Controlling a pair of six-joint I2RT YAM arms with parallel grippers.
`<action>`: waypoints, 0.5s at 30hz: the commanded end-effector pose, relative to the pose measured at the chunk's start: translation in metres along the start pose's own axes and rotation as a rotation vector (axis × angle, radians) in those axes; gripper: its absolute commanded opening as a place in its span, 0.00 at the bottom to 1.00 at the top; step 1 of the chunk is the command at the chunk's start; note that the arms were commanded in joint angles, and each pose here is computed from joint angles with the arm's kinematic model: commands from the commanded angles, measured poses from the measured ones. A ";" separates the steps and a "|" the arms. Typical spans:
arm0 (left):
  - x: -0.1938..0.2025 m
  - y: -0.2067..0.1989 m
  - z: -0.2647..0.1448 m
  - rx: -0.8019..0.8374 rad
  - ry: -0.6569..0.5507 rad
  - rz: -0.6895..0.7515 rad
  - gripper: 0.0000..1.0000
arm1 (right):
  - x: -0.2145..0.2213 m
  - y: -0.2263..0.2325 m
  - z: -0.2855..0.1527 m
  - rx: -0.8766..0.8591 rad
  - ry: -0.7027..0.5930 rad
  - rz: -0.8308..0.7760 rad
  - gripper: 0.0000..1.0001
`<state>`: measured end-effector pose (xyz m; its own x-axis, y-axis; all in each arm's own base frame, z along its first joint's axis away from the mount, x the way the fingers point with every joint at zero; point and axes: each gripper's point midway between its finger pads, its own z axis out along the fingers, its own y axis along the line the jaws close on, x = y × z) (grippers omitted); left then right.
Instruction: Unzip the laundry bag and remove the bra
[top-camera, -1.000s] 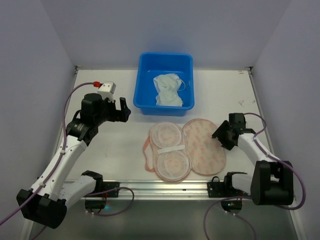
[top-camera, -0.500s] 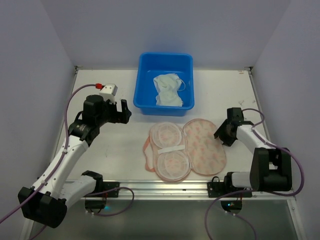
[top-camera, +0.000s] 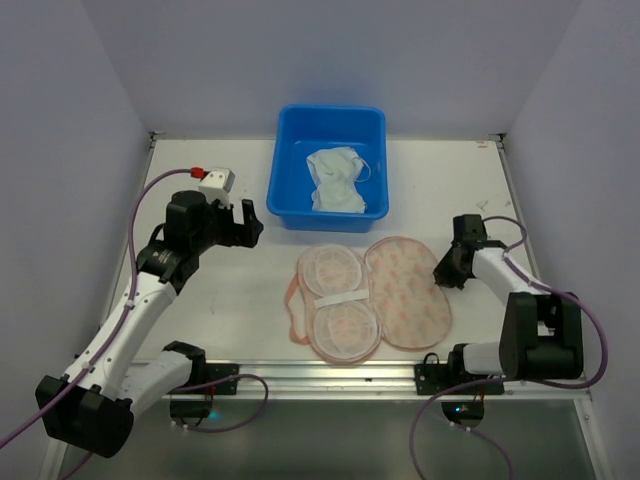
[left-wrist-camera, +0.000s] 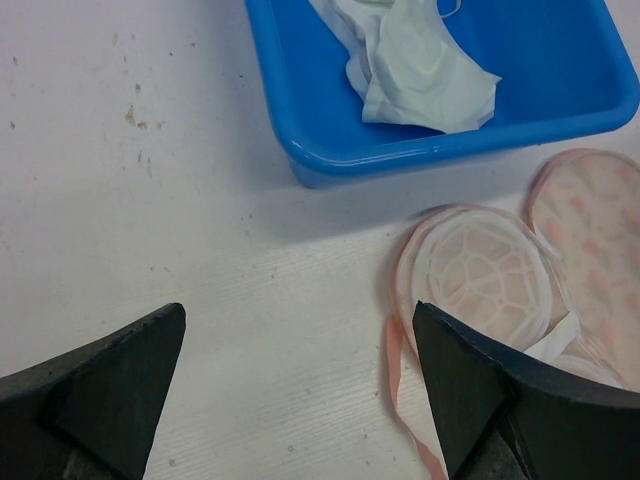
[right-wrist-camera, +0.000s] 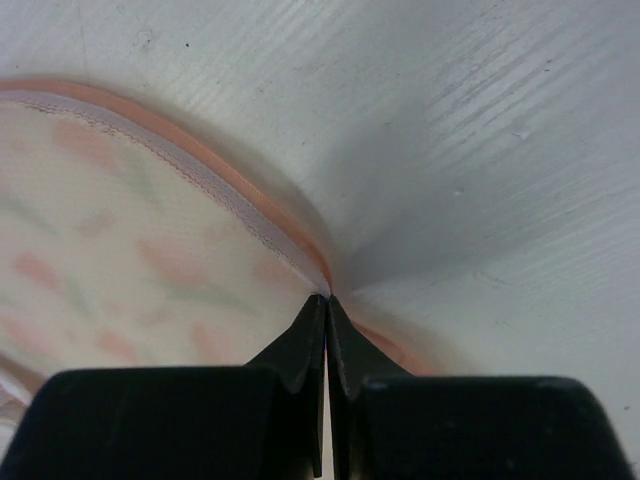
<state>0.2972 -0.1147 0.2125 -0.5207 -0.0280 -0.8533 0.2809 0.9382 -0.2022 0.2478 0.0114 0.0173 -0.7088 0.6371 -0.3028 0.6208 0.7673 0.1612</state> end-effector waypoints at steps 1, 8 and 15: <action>-0.012 -0.002 0.000 0.020 -0.052 0.024 1.00 | -0.025 0.009 -0.031 -0.014 -0.120 -0.040 0.00; -0.010 -0.002 0.001 0.020 -0.046 0.023 1.00 | -0.029 0.024 -0.091 0.008 -0.232 -0.175 0.00; -0.009 -0.002 0.003 0.021 -0.039 0.023 1.00 | -0.020 0.041 -0.143 0.019 -0.292 -0.294 0.00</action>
<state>0.2971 -0.1155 0.2112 -0.5213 -0.0262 -0.8530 0.2856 0.9365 -0.2033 0.2573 0.0521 0.1455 -0.7285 0.3819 -0.5688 0.3952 0.9124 0.1064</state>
